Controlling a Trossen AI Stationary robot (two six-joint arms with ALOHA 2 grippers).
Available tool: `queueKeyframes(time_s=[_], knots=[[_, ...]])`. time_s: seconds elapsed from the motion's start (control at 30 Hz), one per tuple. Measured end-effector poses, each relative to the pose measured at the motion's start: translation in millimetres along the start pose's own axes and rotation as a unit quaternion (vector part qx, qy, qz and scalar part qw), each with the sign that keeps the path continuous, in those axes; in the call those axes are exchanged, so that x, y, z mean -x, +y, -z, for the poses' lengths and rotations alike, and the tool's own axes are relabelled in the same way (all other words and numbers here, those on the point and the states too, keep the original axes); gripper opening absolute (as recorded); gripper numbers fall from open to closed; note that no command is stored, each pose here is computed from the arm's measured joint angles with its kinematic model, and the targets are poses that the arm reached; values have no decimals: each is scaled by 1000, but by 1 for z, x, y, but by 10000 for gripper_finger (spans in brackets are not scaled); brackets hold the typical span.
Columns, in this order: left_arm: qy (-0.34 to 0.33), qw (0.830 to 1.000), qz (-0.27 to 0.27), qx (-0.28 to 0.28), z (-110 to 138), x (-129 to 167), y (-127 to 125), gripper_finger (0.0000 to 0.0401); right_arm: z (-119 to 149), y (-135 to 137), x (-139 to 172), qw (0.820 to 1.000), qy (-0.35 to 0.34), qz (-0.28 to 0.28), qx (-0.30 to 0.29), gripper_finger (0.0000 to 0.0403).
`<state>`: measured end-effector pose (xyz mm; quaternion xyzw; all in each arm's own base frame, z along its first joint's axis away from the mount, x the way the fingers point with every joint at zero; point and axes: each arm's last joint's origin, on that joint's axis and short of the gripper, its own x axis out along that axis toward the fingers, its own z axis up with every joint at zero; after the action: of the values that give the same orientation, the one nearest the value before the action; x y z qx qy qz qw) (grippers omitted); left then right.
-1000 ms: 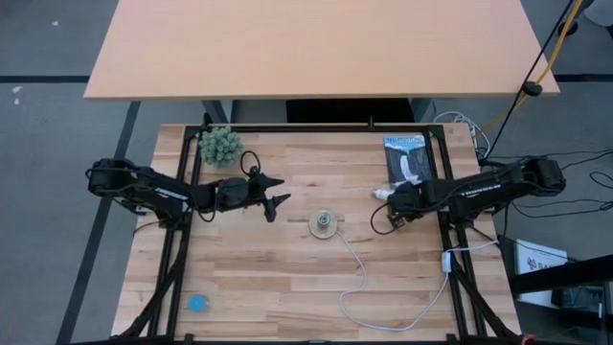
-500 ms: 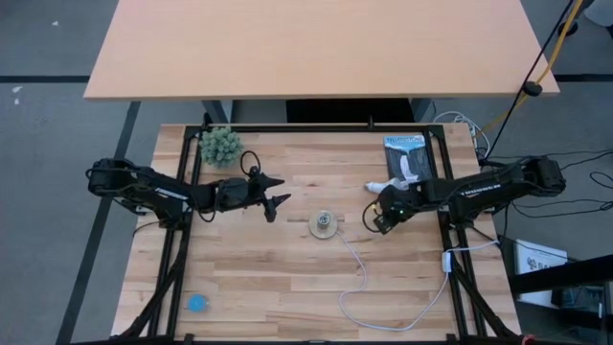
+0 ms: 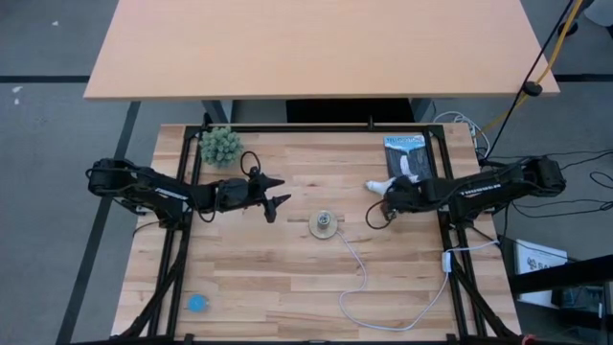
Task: Screw lightbulb
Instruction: Insert the white light bulb into the gold lamp
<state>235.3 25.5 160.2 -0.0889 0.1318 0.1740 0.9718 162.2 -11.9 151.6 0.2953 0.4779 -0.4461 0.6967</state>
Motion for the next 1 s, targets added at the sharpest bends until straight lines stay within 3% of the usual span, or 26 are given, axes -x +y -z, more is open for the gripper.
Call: queueKeyframes(time_s=[0.07, 0.13, 0.2, 0.3, 0.53, 0.67, 0.8, 0.93, 1.0], knots=[[0, 1000, 0, 0, 0, 0, 0, 259, -4, 15, 1, 993, 6, -94, 76, 38], [0, 1000, 0, 0, 0, 0, 0, 259, -8, 28, 5, 971, 10, -190, 145, 38], [0, 1000, 0, 0, 0, 0, 0, 259, -9, 34, 8, 958, 16, -240, 159, 38], [0, 1000, 0, 0, 0, 0, 0, 259, -10, 31, 6, 964, 23, -228, 134, 38], [0, 1000, 0, 0, 0, 0, 0, 259, -5, 14, 0, 984, 79, -141, 76, 38], [0, 1000, 0, 0, 0, 0, 0, 259, -8, 10, -1, 993, 47, -99, 38, 38], [-1, 1000, 0, 0, 0, 0, 0, 259, -16, 20, 0, 986, -2, -149, 71, 38], [-1, 1000, 0, 0, 0, 0, 0, 259, -27, 32, 6, 965, -84, -203, 144, 38], [-1, 1000, 0, 0, 0, 0, 0, 259, -33, 36, 9, 956, -124, -216, 151, 38]])
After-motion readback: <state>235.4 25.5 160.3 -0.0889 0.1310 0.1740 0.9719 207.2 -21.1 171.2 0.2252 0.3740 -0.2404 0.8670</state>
